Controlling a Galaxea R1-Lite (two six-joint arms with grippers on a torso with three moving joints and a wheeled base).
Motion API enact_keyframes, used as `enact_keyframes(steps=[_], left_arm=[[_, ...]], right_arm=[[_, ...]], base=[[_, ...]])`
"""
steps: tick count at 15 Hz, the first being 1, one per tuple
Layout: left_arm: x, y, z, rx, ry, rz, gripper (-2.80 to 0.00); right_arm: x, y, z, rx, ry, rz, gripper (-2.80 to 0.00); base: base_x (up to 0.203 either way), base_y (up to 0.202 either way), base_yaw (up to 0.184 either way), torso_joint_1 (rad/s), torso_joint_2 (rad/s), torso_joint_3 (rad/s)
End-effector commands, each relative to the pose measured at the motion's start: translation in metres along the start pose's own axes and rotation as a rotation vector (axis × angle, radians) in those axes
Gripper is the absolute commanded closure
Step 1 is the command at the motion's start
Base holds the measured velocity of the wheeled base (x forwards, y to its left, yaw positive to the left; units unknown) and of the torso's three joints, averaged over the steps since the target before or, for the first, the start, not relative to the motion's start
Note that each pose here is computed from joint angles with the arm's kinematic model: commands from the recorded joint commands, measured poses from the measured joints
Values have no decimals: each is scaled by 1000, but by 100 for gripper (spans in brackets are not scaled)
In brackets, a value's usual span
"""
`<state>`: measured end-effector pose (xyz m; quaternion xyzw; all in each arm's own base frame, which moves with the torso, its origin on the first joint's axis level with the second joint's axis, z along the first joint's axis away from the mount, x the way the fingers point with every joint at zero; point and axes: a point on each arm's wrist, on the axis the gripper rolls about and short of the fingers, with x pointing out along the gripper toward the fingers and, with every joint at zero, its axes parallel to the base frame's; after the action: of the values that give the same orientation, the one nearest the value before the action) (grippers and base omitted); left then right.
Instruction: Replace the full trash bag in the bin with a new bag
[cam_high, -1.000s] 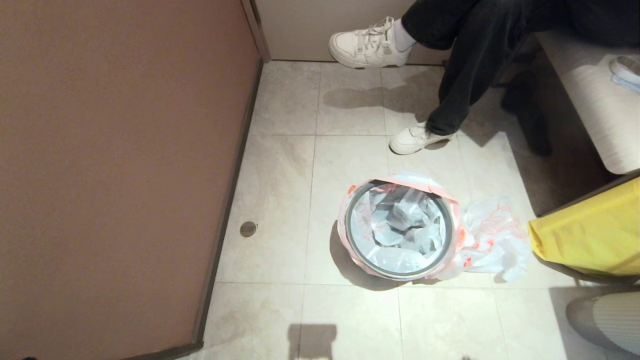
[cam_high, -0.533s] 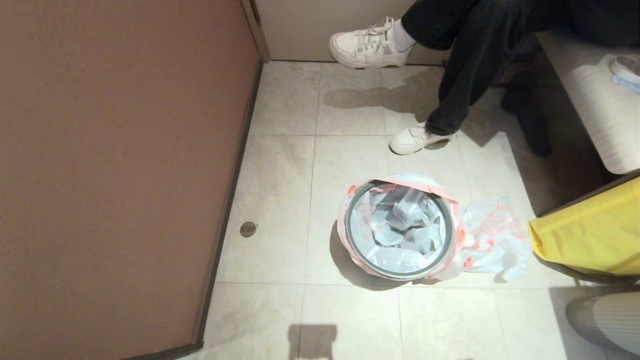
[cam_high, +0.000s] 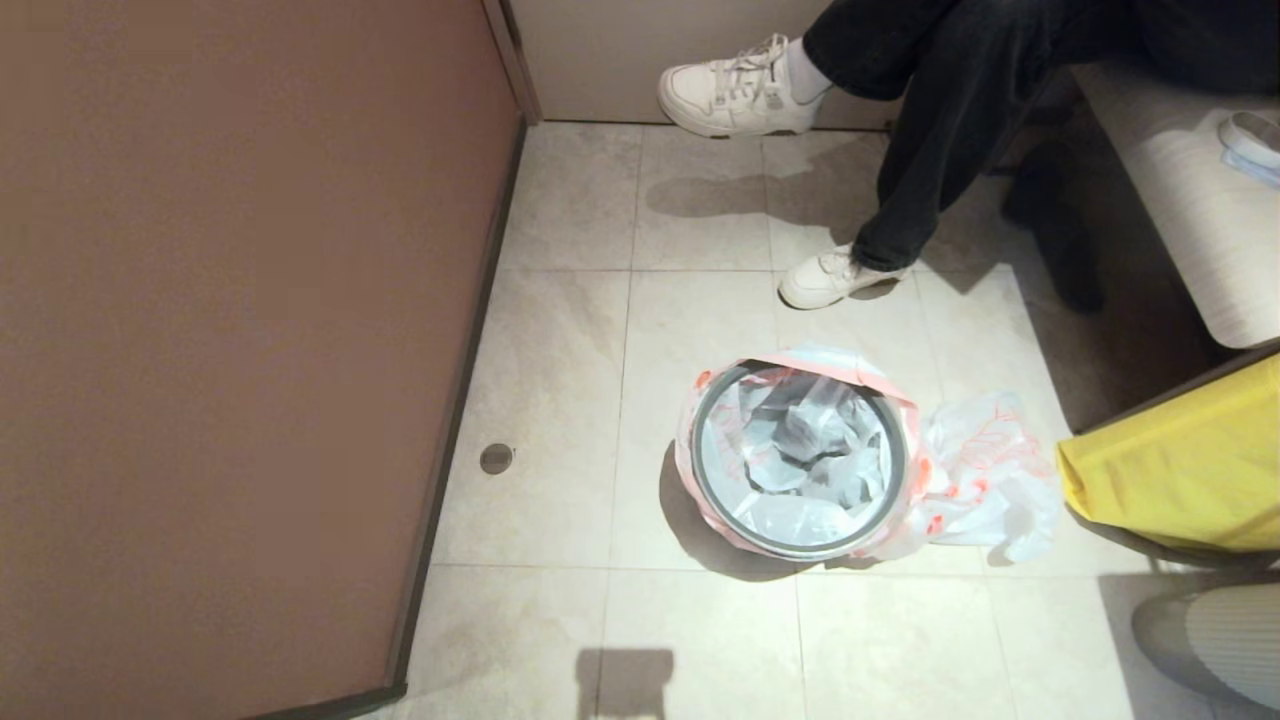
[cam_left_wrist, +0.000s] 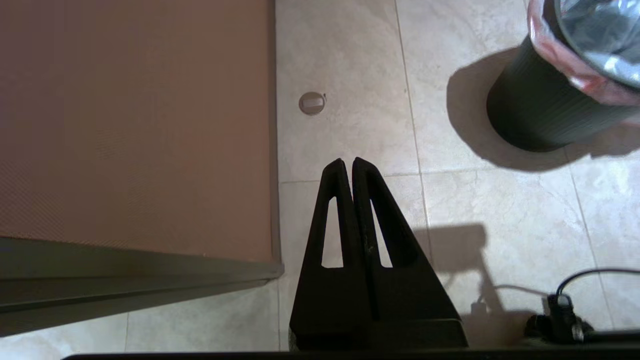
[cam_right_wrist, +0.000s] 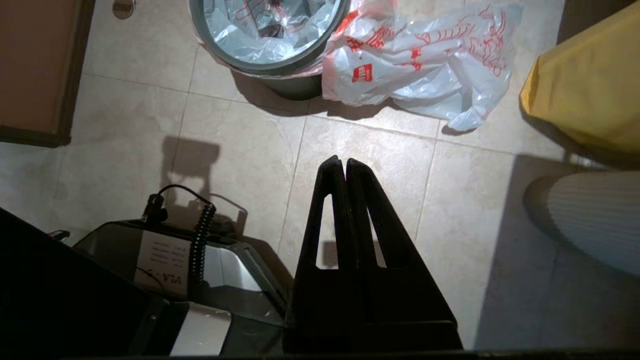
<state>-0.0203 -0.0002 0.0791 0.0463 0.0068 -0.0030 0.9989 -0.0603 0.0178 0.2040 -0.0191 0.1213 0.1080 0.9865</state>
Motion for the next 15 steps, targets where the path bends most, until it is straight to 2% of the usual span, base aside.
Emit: enact_keyframes(steps=[1,3,6,8,11,13,15], left_arm=[[0,0,-3,8,32,-4,0],[-2,-1,-5,14,54,-11,0],[-4,-1,-5,7,30,-8,0],[-4,-1,-5,4,30,-8,0],[-4,0,-5,5,28,-8,0],[-4,0,-5,5,28,-8,0],[-4,0,-5,5,28,-8,0]], right_arm=[[7,-4,7,-9,35,8,0],[8,-5,5,-59,81,27,0],[9,-5,-11,-60,111,43,0],[9,-9,-12,-78,130,73,0],[10,-10,-30,-83,146,58,0],[10,-10,-50,-81,109,38,0],[15,-12,-59,-32,-18,-18,0]], base=[[0,0,0,0,0,0],[0,0,0,0,0,0],[0,0,0,0,0,0],[0,0,0,0,0,0],[0,0,0,0,0,0],[0,0,0,0,0,0],[0,0,0,0,0,0]])
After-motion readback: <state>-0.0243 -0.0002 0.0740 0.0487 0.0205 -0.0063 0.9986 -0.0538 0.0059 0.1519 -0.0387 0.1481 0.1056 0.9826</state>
